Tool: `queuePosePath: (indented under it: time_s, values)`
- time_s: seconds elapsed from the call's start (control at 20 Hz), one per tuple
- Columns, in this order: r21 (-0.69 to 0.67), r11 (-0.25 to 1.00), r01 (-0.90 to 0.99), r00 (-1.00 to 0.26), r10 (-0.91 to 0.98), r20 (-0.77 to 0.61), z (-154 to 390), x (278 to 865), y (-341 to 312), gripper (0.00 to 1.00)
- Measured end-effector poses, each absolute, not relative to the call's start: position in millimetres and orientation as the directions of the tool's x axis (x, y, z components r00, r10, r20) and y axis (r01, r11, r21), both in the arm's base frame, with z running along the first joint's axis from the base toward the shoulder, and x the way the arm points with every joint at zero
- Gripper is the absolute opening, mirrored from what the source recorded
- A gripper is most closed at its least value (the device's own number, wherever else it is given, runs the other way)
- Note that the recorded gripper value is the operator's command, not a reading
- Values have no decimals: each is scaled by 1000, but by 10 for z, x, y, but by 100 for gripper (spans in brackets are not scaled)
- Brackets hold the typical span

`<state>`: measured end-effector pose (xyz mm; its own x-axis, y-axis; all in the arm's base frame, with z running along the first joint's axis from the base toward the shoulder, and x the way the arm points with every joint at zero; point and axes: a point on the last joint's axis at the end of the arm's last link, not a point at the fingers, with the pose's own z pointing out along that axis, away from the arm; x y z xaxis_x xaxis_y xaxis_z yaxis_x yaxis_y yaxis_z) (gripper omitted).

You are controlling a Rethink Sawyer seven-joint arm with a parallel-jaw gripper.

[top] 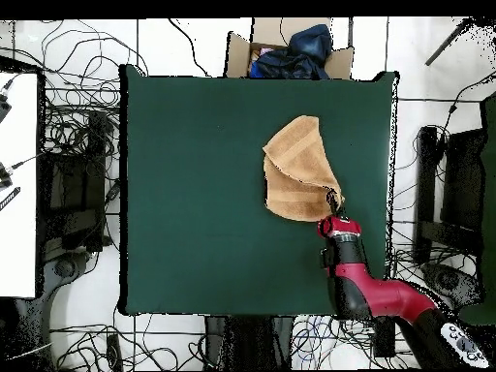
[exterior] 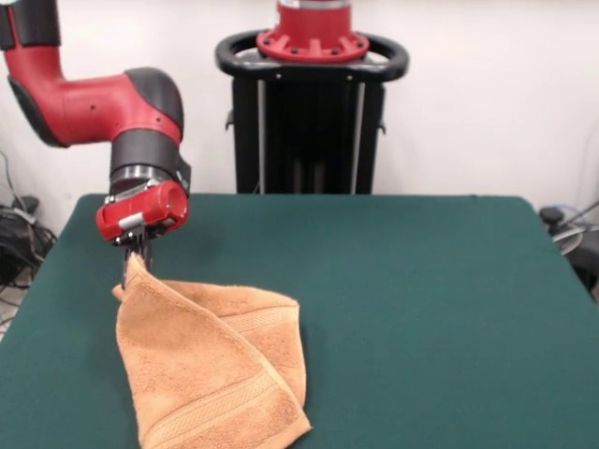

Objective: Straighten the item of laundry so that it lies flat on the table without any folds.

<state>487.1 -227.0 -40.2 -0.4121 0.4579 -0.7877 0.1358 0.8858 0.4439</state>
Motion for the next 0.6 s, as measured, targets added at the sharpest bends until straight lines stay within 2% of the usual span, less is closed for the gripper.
queuePosePath:
  time_s: [0.6]
  values:
    - [468, 883, 22, -380, 441, -813, -418, 5060, -2396, 0]
